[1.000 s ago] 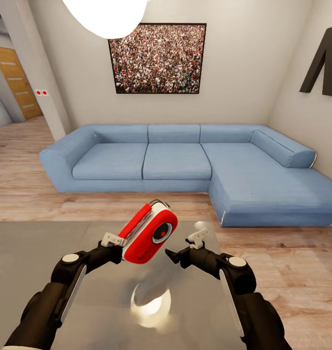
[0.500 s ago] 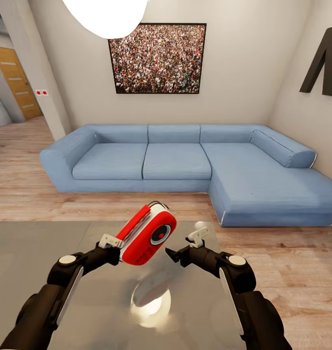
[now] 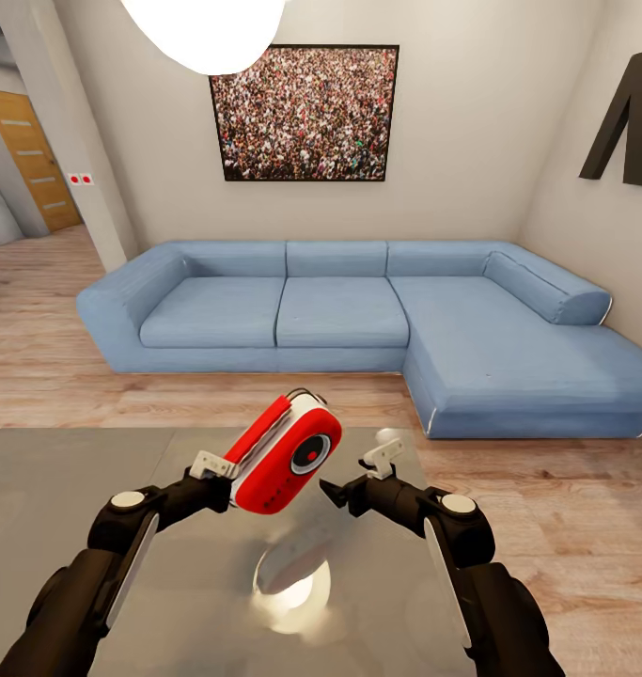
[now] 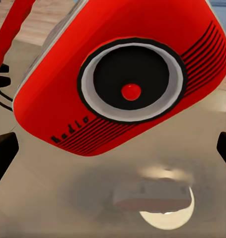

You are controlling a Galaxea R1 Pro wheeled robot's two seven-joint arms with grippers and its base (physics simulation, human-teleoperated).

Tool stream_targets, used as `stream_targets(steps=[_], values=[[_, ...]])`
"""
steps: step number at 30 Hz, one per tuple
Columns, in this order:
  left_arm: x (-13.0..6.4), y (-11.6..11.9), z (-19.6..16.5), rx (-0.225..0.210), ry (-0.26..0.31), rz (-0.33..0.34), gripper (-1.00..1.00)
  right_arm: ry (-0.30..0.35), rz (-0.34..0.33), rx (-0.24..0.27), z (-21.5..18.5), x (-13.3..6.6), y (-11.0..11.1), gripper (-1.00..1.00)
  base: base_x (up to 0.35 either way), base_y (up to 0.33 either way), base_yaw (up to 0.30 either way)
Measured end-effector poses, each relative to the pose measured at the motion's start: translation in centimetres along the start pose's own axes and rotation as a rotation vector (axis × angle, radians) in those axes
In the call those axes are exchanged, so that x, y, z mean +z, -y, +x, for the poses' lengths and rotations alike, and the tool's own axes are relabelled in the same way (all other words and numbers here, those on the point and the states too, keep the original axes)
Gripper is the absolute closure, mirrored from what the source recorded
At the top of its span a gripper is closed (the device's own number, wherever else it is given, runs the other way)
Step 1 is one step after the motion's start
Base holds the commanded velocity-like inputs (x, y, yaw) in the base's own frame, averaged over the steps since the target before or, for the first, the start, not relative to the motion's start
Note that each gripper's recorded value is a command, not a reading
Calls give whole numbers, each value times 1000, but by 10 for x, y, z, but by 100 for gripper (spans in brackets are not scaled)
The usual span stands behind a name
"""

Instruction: Turn on the radio receiver that's on the table in the living room.

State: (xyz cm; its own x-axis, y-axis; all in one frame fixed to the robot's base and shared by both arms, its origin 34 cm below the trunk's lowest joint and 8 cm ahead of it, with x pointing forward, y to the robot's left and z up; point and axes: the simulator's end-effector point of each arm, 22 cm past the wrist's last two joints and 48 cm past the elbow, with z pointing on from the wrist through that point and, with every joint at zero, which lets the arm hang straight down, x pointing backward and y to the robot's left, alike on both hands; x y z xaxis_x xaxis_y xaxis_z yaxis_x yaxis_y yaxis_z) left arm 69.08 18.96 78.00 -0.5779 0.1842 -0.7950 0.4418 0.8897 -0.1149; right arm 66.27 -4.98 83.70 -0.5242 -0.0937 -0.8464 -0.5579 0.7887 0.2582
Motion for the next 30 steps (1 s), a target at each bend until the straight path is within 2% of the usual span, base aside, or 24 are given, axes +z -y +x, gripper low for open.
stream_targets(steps=[1,2,20,30], values=[[0,0,0,0,1,0,100,0,0,0,0,0,0,-100,0,0,0],[0,0,0,0,1,1,100,0,0,0,0,0,0,100,0,0,0],[0,0,-1,-1,1,1,100,2,-2,3,-1,1,-2,100,0,0,0],[-1,1,-2,0,3,3,100,19,2,-6,-14,4,0,100,0,0,0]])
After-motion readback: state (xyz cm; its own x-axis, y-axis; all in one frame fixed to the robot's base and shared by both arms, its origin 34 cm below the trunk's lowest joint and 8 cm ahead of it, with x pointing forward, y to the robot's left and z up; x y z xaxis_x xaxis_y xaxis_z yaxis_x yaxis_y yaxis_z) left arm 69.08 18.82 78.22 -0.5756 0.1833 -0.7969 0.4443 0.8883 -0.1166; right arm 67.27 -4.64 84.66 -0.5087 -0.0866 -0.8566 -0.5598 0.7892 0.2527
